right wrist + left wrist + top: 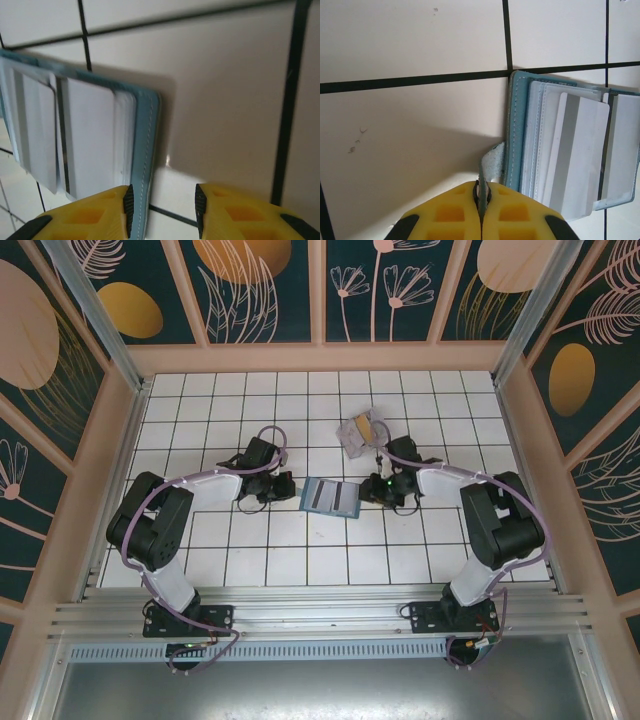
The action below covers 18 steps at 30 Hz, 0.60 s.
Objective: Put the credit cards into the card holder
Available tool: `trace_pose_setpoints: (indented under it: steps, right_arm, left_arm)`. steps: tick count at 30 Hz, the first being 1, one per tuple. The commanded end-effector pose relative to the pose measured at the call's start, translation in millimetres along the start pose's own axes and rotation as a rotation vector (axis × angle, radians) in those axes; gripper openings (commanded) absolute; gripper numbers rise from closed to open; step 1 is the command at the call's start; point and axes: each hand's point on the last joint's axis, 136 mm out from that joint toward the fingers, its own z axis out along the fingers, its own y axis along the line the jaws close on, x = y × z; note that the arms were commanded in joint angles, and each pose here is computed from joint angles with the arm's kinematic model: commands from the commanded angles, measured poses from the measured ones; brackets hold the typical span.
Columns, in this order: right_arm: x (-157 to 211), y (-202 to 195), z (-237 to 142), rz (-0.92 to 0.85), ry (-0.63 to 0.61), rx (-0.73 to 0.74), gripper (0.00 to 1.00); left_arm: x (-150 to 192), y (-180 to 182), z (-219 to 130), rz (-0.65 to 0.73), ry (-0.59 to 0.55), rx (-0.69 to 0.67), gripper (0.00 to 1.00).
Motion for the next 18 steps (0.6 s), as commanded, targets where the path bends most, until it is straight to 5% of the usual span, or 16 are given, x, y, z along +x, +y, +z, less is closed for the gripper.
trace_pose_setpoints:
  steps: [1, 18]
  right_arm:
    - [-3, 21, 5, 0.020, -0.017, -0.132, 0.40]
    - [-13, 64, -5, -0.016, -0.057, -0.307, 0.40]
  left_arm:
    - [-1, -10, -6, 0.021, -0.014, 0.034, 0.00]
    - [1, -9, -5, 0.017, -0.010, 0.034, 0.00]
